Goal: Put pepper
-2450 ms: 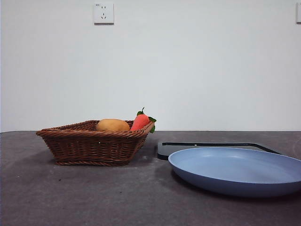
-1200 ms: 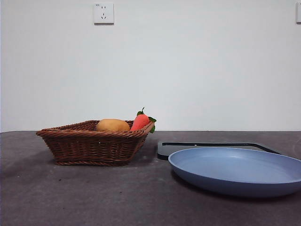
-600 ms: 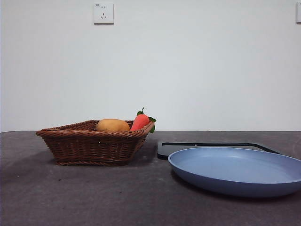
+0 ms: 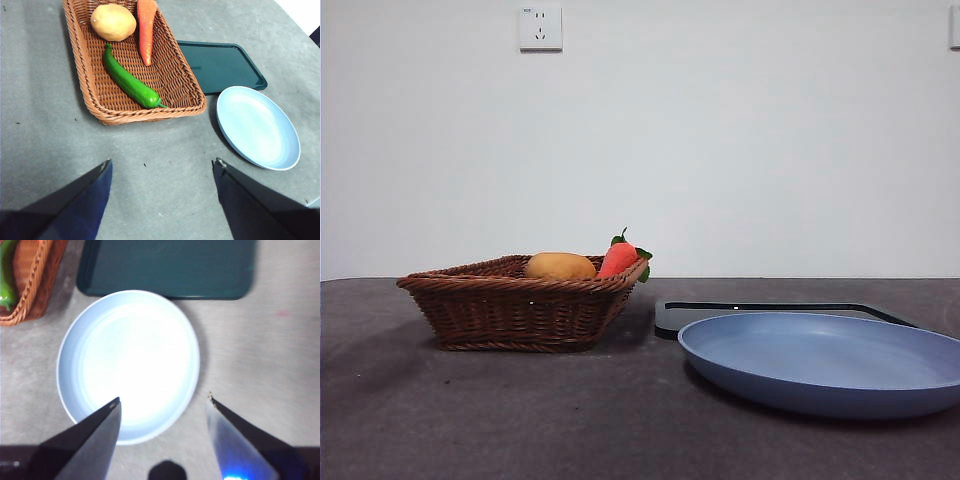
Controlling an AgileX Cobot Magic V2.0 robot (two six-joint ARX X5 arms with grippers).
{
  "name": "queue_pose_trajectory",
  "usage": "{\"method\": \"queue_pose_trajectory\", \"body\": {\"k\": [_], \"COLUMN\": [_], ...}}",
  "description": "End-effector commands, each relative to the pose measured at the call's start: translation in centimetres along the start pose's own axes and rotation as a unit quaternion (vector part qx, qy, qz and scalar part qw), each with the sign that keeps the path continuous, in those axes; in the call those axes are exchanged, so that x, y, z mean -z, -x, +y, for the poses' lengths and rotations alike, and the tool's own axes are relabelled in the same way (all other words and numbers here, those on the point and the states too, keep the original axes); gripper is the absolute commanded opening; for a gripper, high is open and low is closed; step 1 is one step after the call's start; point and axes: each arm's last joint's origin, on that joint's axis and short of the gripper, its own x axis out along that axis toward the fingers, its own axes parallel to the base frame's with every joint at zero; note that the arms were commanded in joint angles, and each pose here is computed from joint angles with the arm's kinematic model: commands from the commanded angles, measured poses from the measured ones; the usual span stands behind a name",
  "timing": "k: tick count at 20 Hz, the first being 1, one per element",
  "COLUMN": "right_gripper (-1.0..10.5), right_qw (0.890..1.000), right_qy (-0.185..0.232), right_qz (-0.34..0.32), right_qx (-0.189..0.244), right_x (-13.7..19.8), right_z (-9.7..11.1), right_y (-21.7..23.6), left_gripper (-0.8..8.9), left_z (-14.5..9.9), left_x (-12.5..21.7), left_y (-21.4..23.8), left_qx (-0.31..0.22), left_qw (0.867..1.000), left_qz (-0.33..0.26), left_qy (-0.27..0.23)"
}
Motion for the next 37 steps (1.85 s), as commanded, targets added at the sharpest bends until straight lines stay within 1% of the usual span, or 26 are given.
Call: {"method": "queue_pose_trajectory", "body": {"k": [1,4,8,10,12,14,17,19,21,22,23,27,29,31,34,37], "right_gripper": [3.0,3.0,3.0,2.8,2.7,2.6,1.6,1.3,0.7,0.2,0.0,0.0,0.0,0.0,0.0,0.0], "right_qw": [1.0,0.998,0.993,0.991,0.99,0.988,0.987,0.986,0.985,0.985,0.985,0.986,0.988,0.992,0.997,1.0], "right_qy": [-0.003,-0.011,-0.006,-0.005,0.003,0.0,-0.003,-0.006,-0.007,-0.007,-0.007,-0.014,-0.016,-0.014,-0.004,0.009], "right_qz": [0.025,0.068,0.117,0.131,0.144,0.153,0.162,0.169,0.172,0.171,0.171,0.167,0.152,0.125,0.072,0.02], "right_qx": [-0.008,-0.007,-0.008,0.001,0.001,0.001,-0.002,-0.003,-0.003,-0.003,-0.003,-0.002,-0.001,0.0,0.0,-0.001], "right_x": [-1.4,-2.2,-2.4,-2.3,-2.2,-2.1,-1.9,-1.8,-1.7,-1.7,-1.7,-1.8,-2.1,-2.6,-3.2,-3.5], "right_z": [-0.6,-1.5,-2.7,-3.2,-3.5,-3.8,-4.1,-4.2,-4.3,-4.4,-4.4,-4.3,-4.1,-3.6,-2.7,-1.7], "right_y": [-2.4,-5.9,-10.0,-11.4,-12.5,-13.3,-14.3,-14.8,-15.1,-15.1,-15.1,-15.0,-14.2,-12.8,-9.9,-6.9], "left_gripper": [3.53,3.53,3.52,3.52,3.52,3.52,3.52,3.52,3.52,3.52,3.52,3.5,3.49,3.49,3.49,3.48], "left_z": [-0.2,-0.2,-0.2,-0.2,-0.2,-0.2,-0.2,-0.2,-0.2,-0.2,-0.2,-0.1,0.0,-0.1,-0.5,-1.3], "left_x": [-0.5,-0.5,-0.5,-0.5,-0.5,-0.5,-0.5,-0.5,-0.5,-0.6,-0.6,-1.0,-1.5,-2.4,-4.7,-7.6], "left_y": [0.2,0.2,0.2,0.2,0.2,0.2,0.2,0.2,0.2,0.2,0.2,0.1,-0.5,-1.3,-3.0,-5.7], "left_qx": [0.002,0.002,0.002,0.002,0.002,0.001,0.001,0.001,0.002,0.001,0.002,0.002,0.009,0.013,-0.003,-0.03], "left_qw": [1.0,1.0,1.0,1.0,1.0,1.0,1.0,1.0,1.0,1.0,1.0,0.999,0.999,0.999,0.999,0.999], "left_qz": [-0.012,-0.012,-0.014,-0.014,-0.014,-0.014,-0.014,-0.014,-0.014,-0.017,-0.02,-0.031,-0.026,-0.007,0.016,0.041], "left_qy": [-0.01,-0.01,-0.011,-0.011,-0.01,-0.01,-0.01,-0.009,0.001,0.0,-0.002,0.012,0.027,0.031,0.028,0.019]}}
